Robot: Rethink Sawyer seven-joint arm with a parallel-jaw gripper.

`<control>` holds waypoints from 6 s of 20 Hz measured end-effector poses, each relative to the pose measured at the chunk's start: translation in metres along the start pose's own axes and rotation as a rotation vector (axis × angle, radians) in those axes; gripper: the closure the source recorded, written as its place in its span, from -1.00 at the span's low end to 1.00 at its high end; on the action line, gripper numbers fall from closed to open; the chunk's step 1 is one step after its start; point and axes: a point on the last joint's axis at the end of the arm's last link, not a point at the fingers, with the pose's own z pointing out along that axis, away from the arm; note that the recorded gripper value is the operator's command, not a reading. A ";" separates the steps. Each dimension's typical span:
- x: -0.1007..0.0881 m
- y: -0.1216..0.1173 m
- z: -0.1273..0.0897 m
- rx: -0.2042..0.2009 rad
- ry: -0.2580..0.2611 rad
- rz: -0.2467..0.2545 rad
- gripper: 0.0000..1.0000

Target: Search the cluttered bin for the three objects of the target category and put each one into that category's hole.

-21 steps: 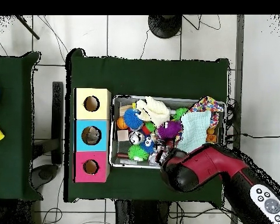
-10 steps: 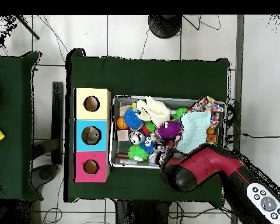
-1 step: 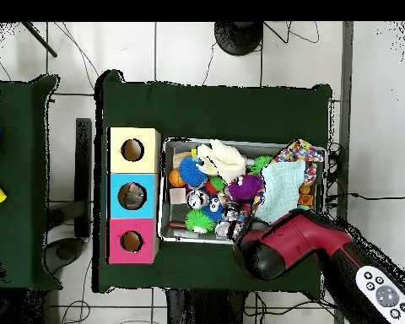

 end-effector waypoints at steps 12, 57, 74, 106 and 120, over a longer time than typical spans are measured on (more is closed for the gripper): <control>-0.017 -0.012 0.019 -0.014 -0.025 -0.062 -1.00; 0.022 -0.119 -0.082 0.016 -0.042 -0.028 1.00; 0.007 -0.270 -0.125 0.100 -0.017 -0.144 1.00; 0.075 -0.337 -0.159 0.351 0.228 -0.090 1.00; 0.083 -0.292 -0.128 0.304 0.261 -0.118 1.00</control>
